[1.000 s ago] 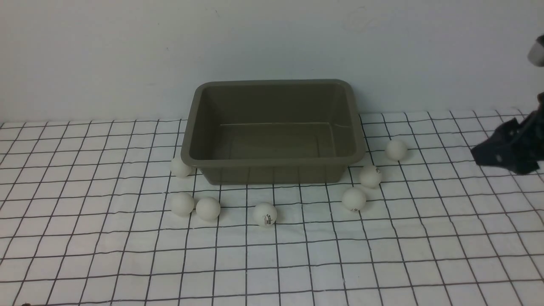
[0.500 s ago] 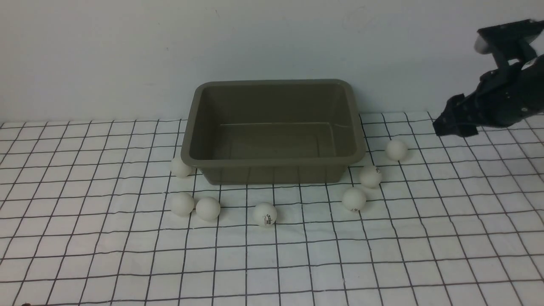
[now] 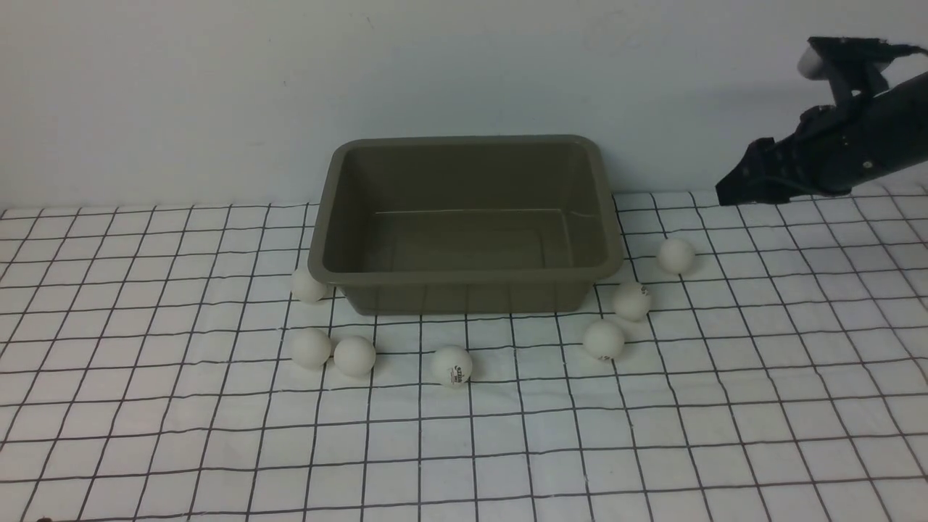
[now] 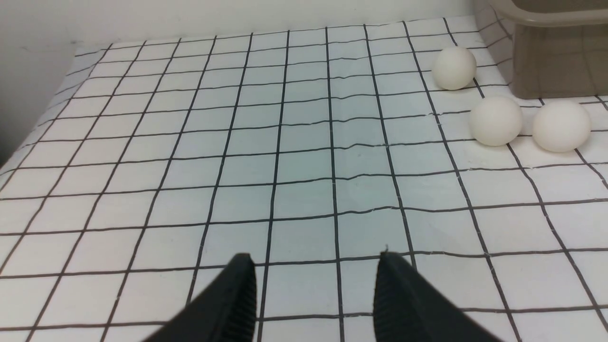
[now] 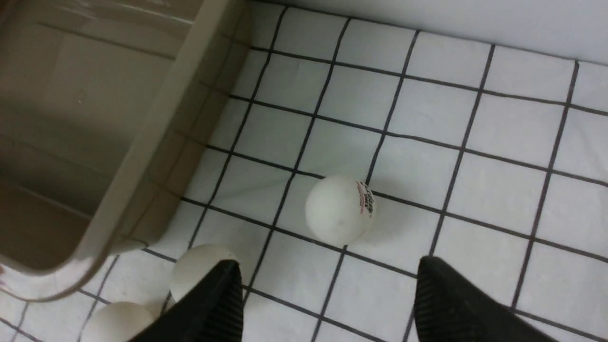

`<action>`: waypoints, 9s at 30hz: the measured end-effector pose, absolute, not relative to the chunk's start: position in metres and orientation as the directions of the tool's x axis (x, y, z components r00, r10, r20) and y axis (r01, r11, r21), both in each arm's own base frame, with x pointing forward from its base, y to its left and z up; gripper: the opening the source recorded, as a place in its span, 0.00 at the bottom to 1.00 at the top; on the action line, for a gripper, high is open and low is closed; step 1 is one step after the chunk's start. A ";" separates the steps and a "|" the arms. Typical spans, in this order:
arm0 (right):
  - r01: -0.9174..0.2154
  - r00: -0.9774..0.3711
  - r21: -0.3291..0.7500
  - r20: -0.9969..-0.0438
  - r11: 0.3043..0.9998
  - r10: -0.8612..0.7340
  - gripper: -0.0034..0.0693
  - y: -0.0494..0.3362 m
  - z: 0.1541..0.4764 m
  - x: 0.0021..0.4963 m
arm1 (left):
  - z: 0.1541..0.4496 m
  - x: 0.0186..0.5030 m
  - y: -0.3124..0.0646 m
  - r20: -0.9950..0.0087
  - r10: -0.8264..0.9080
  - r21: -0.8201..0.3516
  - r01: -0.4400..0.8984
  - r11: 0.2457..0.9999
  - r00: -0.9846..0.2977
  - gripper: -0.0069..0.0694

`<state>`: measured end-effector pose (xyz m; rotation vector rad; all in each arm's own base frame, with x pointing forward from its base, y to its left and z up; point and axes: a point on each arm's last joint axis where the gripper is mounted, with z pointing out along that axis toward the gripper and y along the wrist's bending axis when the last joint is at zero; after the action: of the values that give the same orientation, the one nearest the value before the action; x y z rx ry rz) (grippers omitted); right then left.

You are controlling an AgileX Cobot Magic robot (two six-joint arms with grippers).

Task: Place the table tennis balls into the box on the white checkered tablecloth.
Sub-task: 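Reach for and grasp a ping pong ball on the table, then release the ping pong ball into the bin and lift the gripper away, then reach for and grasp a ping pong ball on the table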

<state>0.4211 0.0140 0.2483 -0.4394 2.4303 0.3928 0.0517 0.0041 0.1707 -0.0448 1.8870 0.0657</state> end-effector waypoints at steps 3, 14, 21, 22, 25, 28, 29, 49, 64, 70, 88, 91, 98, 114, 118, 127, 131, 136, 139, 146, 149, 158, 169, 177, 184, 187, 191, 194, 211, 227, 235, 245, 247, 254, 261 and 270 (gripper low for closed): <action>-0.419 -0.740 0.153 -0.628 0.895 -0.239 0.65 0.014 0.244 0.423 | 0.171 0.052 0.004 -0.950 0.002 0.023 -0.064 0.998 -0.312 0.50; -0.418 -0.767 0.152 -0.587 0.896 -0.258 0.65 0.017 0.204 0.436 | 0.171 0.052 0.004 -0.950 0.002 0.023 -0.064 0.998 -0.312 0.50; -0.473 -0.741 0.117 -0.589 0.873 -0.322 0.65 0.037 0.196 0.446 | 0.171 0.052 0.004 -0.950 0.002 0.023 -0.064 0.998 -0.312 0.50; -0.485 -0.738 0.108 -0.584 0.868 -0.339 0.65 0.041 0.193 0.448 | 0.171 0.052 0.004 -0.950 0.002 0.023 -0.064 0.998 -0.312 0.50; -0.496 -0.735 0.093 -0.574 0.863 -0.361 0.65 0.045 0.187 0.450 | 0.171 0.052 0.004 -0.950 0.002 0.023 -0.064 0.998 -0.312 0.50; -0.501 -0.730 0.066 -0.567 0.863 -0.380 0.65 0.045 0.180 0.452 | 0.171 0.052 0.004 -0.950 0.002 0.023 -0.064 0.998 -0.312 0.50; -0.502 -0.728 0.058 -0.566 0.863 -0.386 0.65 0.044 0.179 0.453 | 0.171 0.052 0.004 -0.950 0.002 0.023 -0.064 0.998 -0.312 0.50; -0.515 -0.706 0.031 -0.582 0.857 -0.404 0.65 0.056 0.159 0.463 | 0.171 0.052 0.004 -0.950 0.002 0.023 -0.064 0.998 -0.312 0.50; -0.517 -0.695 0.008 -0.589 0.856 -0.414 0.65 0.056 0.151 0.469 | 0.171 0.052 0.004 -0.950 0.002 0.023 -0.064 0.998 -0.312 0.50; -0.517 -0.694 0.008 -0.589 0.856 -0.413 0.64 0.056 0.151 0.469 | 0.171 0.052 0.004 -0.950 0.002 0.023 -0.064 0.998 -0.312 0.50; -0.496 -0.699 0.031 -0.608 0.868 -0.377 0.60 0.057 0.152 0.471 | 0.171 0.052 0.004 -0.950 0.002 0.023 -0.064 0.998 -0.312 0.50; -0.497 -0.705 0.040 -0.601 0.867 -0.377 0.60 0.058 0.149 0.471 | 0.171 0.052 0.004 -0.950 0.002 0.023 -0.064 0.998 -0.312 0.50; -0.500 -0.718 0.055 -0.585 0.864 -0.377 0.60 0.058 0.142 0.470 | 0.171 0.052 0.004 -0.950 0.002 0.023 -0.064 0.998 -0.312 0.50; -0.527 -0.696 0.033 -0.590 0.849 -0.409 0.54 0.058 0.148 0.471 | 0.171 0.052 0.004 -0.950 0.002 0.023 -0.064 0.998 -0.312 0.50; -0.538 -0.647 0.001 -0.642 0.843 -0.412 0.54 0.059 0.182 0.467 | 0.171 0.052 0.004 -0.950 0.002 0.023 -0.064 0.998 -0.312 0.50; -0.656 -0.538 0.118 -0.767 0.746 -0.351 0.54 0.089 0.233 0.451 | 0.171 0.052 0.004 -0.950 0.002 0.023 -0.064 0.998 -0.312 0.50; -0.730 -0.479 0.147 -0.806 0.668 -0.347 0.54 0.120 0.236 0.446 | 0.171 0.052 0.004 -0.950 0.002 0.023 -0.064 0.998 -0.312 0.50; -0.770 -0.449 0.129 -0.806 0.625 -0.387 0.54 0.147 0.218 0.445 | 0.171 0.052 0.004 -0.950 0.002 0.023 -0.064 0.998 -0.312 0.50; -0.787 -0.434 0.106 -0.795 0.608 -0.423 0.54 0.151 0.204 0.447 | 0.171 0.052 0.004 -0.950 0.002 0.023 -0.064 0.998 -0.312 0.50; -0.778 -0.415 0.090 -0.817 0.622 -0.401 0.65 0.152 0.201 0.451 | 0.171 0.052 0.004 -0.950 0.002 0.023 -0.064 0.998 -0.312 0.50; -0.788 -0.367 0.046 -0.836 0.614 -0.408 0.72 0.147 0.215 0.450 | 0.171 0.052 0.004 -0.950 0.002 0.023 -0.064 0.998 -0.312 0.50; -0.767 -0.205 -0.191 -0.832 0.612 -0.516 0.73 0.061 0.319 0.419 | 0.171 0.052 0.004 -0.950 0.002 0.023 -0.064 0.998 -0.312 0.50; -0.794 -0.373 -0.062 -0.736 0.605 -0.565 0.73 0.017 0.358 0.365 | 0.171 0.052 0.004 -0.950 0.002 0.023 -0.064 0.998 -0.312 0.50; -0.736 -0.533 0.030 -0.642 0.676 -0.551 0.73 0.011 0.335 0.352 | 0.171 0.052 0.004 -0.950 0.002 0.023 -0.064 0.998 -0.312 0.50; -0.740 -0.549 0.077 -0.643 0.668 -0.534 0.73 0.015 0.281 0.345 | 0.171 0.052 0.004 -0.950 0.002 0.023 -0.064 0.998 -0.312 0.50; -0.718 -0.553 0.080 -0.669 0.692 -0.496 0.73 0.015 0.266 0.350 | 0.171 0.052 0.004 -0.950 0.002 0.023 -0.064 0.998 -0.312 0.50; -0.662 -0.583 0.114 -0.699 0.741 -0.414 0.73 0.015 0.252 0.362 | 0.171 0.052 0.004 -0.950 0.002 0.023 -0.064 0.998 -0.312 0.50; -0.611 -0.628 0.156 -0.693 0.776 -0.355 0.73 0.016 0.230 0.375 | 0.171 0.052 0.004 -0.950 0.002 0.023 -0.064 0.998 -0.312 0.50; -0.652 -0.643 0.171 -0.641 0.738 -0.420 0.73 0.083 0.172 0.403 | 0.171 0.052 0.004 -0.950 0.002 0.023 -0.064 0.998 -0.312 0.50; -0.641 -0.631 0.121 -0.645 0.757 -0.431 0.67 0.083 0.169 0.406 | 0.171 0.052 0.004 -0.950 0.002 0.023 -0.064 0.998 -0.312 0.50; -0.644 -0.643 0.131 -0.627 0.754 -0.440 0.67 0.083 0.157 0.407 | 0.171 0.052 0.004 -0.950 0.002 0.023 -0.064 0.998 -0.312 0.50; -0.641 -0.660 0.158 -0.613 0.751 -0.435 0.67 0.084 0.141 0.410 | 0.171 0.052 0.004 -0.950 0.002 0.023 -0.064 0.998 -0.312 0.50; -0.648 -0.655 0.157 -0.614 0.746 -0.440 0.67 0.084 0.139 0.410 | 0.171 0.052 0.004 -0.950 0.002 0.023 -0.064 0.998 -0.312 0.50; -0.640 -0.650 0.174 -0.643 0.749 -0.406 0.64 0.086 0.140 0.412 | 0.171 0.052 0.004 -0.950 0.002 0.023 -0.064 0.998 -0.312 0.50; -0.621 -0.653 0.162 -0.649 0.767 -0.391 0.48 0.085 0.139 0.415 | 0.171 0.052 0.004 -0.950 0.002 0.023 -0.064 0.998 -0.312 0.50; -0.618 -0.621 0.103 -0.673 0.780 -0.403 0.48 0.077 0.155 0.417 | 0.171 0.052 0.004 -0.950 0.002 0.023 -0.064 0.998 -0.312 0.50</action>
<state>0.4168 0.0769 0.1551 -0.7555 2.3188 0.4314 0.0517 0.0041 0.1707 -0.0448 1.8870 0.0657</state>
